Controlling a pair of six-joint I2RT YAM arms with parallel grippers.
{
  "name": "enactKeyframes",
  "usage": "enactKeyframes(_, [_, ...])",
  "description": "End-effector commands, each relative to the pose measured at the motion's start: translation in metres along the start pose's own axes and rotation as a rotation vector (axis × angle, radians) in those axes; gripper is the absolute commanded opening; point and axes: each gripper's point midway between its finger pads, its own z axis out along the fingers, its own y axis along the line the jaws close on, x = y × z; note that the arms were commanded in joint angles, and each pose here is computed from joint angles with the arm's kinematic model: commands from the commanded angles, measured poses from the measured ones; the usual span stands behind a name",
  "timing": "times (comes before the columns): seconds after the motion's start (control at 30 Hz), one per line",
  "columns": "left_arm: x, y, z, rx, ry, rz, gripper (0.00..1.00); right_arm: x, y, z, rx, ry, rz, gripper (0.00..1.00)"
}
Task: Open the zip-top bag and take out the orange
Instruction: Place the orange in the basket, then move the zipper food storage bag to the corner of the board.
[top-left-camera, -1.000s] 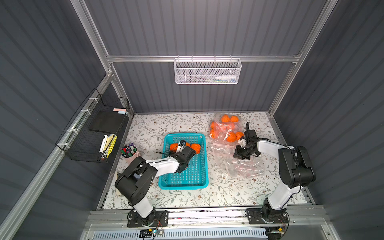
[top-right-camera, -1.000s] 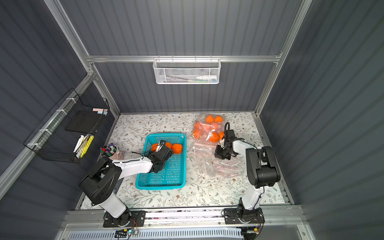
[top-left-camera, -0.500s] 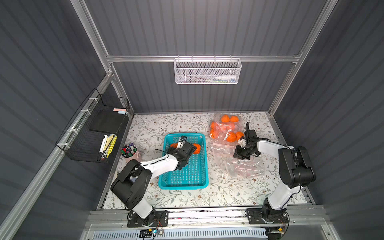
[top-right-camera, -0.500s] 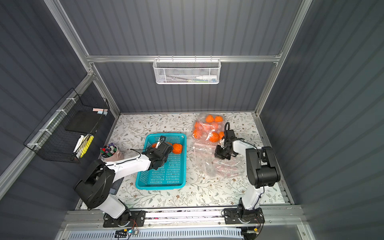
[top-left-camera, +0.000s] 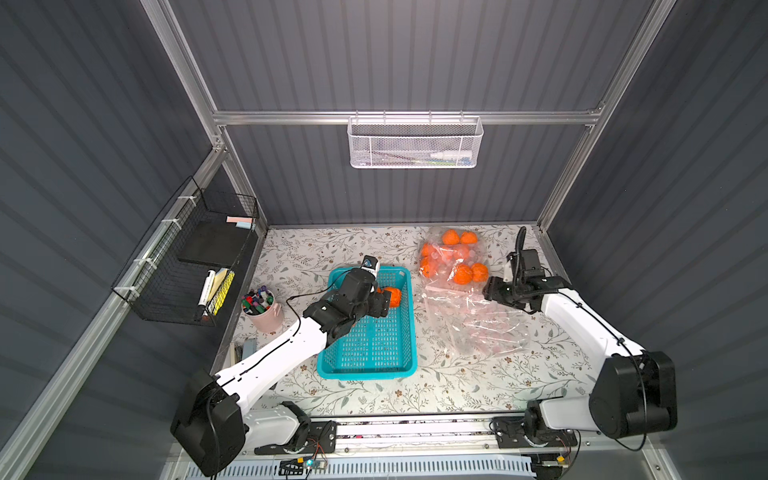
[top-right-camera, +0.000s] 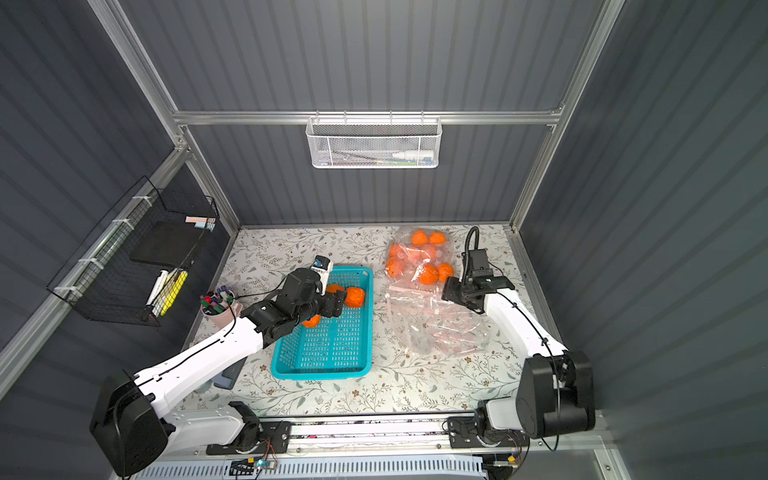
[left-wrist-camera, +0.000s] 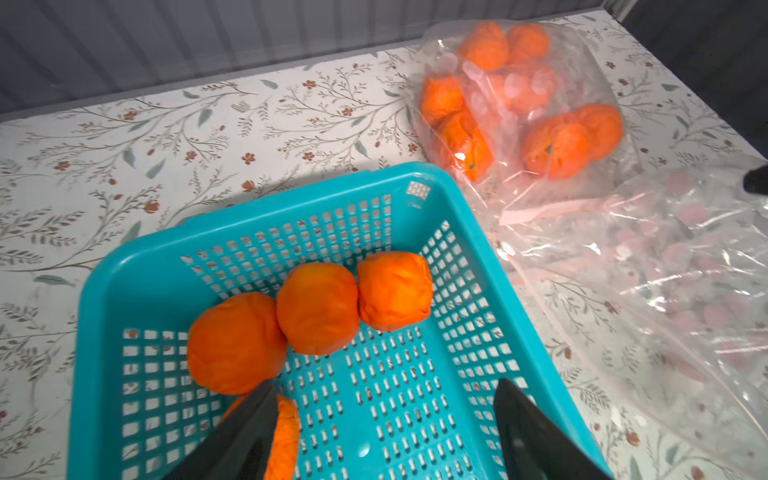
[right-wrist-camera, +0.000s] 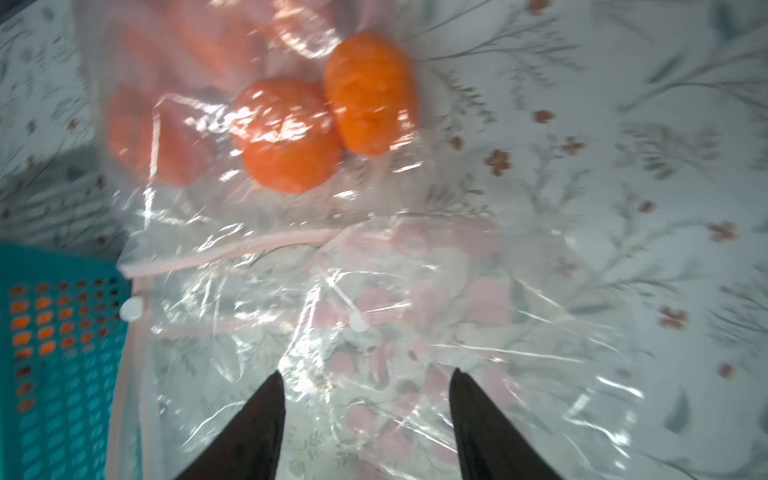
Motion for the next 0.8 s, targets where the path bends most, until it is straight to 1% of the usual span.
enactKeyframes(0.0, [0.009, -0.007, -0.001, 0.053, 0.038, 0.026, 0.83, 0.006, -0.046, 0.007, 0.261, 0.032, -0.049, 0.83])
enactKeyframes(0.03, [0.010, -0.007, 0.000, 0.051, 0.044, 0.029, 0.83, 0.007, -0.047, 0.012, 0.275, 0.052, -0.058, 0.89])
enactKeyframes(0.1, [0.012, -0.007, 0.002, 0.051, 0.051, 0.036, 0.83, 0.010, -0.056, 0.020, 0.343, 0.106, -0.062, 0.91])
enactKeyframes(0.13, [0.013, -0.007, 0.003, 0.050, 0.053, 0.040, 0.83, 0.010, -0.060, 0.029, 0.374, 0.126, -0.076, 0.92])
enactKeyframes(0.17, [0.013, -0.007, 0.003, 0.052, 0.054, 0.043, 0.83, 0.014, -0.058, 0.041, 0.368, 0.162, -0.100, 0.91])
enactKeyframes(0.23, [0.015, -0.008, 0.004, 0.056, 0.058, 0.045, 0.83, 0.024, -0.050, 0.058, 0.328, 0.259, -0.108, 0.87])
enactKeyframes(0.27, [0.015, -0.008, 0.004, 0.058, 0.060, 0.048, 0.83, 0.026, -0.048, 0.064, 0.323, 0.284, -0.104, 0.84])
enactKeyframes(0.3, [0.015, -0.008, 0.004, 0.060, 0.060, 0.048, 0.83, 0.030, -0.045, 0.070, 0.306, 0.308, -0.106, 0.78])
enactKeyframes(0.33, [0.015, -0.009, 0.003, 0.062, 0.060, 0.048, 0.83, 0.031, -0.044, 0.073, 0.299, 0.316, -0.110, 0.70])
enactKeyframes(0.37, [0.016, -0.008, 0.003, 0.062, 0.060, 0.049, 0.83, 0.030, -0.044, 0.074, 0.304, 0.312, -0.110, 0.61])
enactKeyframes(0.43, [0.016, -0.008, 0.000, 0.063, 0.055, 0.049, 0.83, 0.023, -0.043, 0.070, 0.298, 0.280, -0.121, 0.32])
enactKeyframes(0.5, [0.017, -0.008, -0.002, 0.065, 0.048, 0.047, 0.83, 0.011, -0.049, 0.062, 0.321, 0.226, -0.133, 0.14])
enactKeyframes(0.53, [0.016, -0.008, -0.003, 0.069, 0.043, 0.046, 0.83, 0.004, -0.053, 0.058, 0.331, 0.204, -0.133, 0.09])
enactKeyframes(0.67, [0.015, -0.011, -0.003, 0.084, 0.041, 0.043, 0.83, -0.032, -0.074, 0.038, 0.372, 0.149, -0.075, 0.07])
enactKeyframes(0.77, [0.014, -0.013, -0.003, 0.094, 0.044, 0.045, 0.83, -0.074, -0.089, 0.025, 0.386, 0.057, -0.024, 0.04])
